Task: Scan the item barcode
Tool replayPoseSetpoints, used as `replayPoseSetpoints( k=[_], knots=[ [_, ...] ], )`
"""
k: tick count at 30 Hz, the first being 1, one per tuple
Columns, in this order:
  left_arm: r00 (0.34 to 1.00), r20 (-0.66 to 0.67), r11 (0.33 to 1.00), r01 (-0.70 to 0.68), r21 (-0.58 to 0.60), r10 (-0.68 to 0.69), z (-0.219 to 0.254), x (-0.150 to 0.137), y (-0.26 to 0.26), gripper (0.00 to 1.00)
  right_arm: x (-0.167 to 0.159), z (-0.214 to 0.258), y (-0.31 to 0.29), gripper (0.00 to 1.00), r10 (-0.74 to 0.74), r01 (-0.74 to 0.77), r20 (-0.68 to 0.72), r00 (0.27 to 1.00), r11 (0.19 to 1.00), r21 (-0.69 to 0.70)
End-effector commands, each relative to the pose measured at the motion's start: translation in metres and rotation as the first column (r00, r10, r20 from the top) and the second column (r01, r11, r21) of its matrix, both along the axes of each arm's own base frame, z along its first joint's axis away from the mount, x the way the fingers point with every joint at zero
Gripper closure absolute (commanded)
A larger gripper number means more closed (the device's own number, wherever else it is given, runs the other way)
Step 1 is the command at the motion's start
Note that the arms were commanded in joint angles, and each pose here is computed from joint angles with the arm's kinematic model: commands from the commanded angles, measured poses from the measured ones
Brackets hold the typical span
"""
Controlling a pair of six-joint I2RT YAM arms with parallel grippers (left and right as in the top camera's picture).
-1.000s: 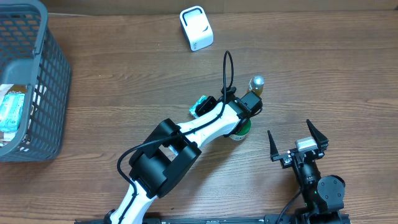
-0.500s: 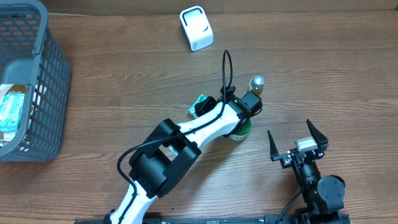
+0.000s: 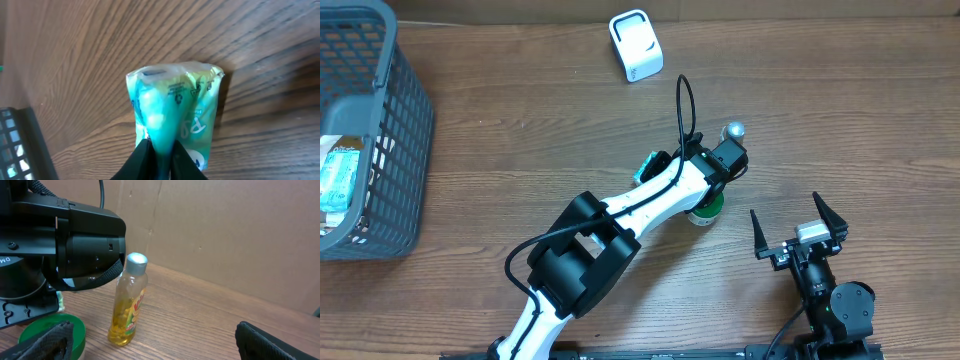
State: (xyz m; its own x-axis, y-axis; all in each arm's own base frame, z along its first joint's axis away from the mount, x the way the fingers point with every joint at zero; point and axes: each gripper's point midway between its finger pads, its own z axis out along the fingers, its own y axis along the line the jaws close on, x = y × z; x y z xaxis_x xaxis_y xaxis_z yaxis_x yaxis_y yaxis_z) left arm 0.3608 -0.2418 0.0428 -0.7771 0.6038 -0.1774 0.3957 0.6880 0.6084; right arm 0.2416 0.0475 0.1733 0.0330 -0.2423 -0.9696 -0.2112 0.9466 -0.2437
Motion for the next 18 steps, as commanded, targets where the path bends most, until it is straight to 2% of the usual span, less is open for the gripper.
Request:
replayPoseSetpoints(
  k=[1, 18],
  knots=[
    [1.0, -0.022, 0.999, -0.019, -0.042, 0.018, -0.0027, 0.0003, -0.0045, 0.82, 0.0001, -0.0029, 0.0007, 0.0, 0.002, -0.002, -0.001, 1.0, 1.0, 0.003],
    [0.999, -0.036, 0.999, -0.011, -0.05, 0.009, -0.0034, -0.0039, -0.0089, 0.78, 0.0001, -0.0029, 0.0006, 0.0, 0.002, -0.002, -0.002, 1.0, 1.0, 0.004]
  ],
)
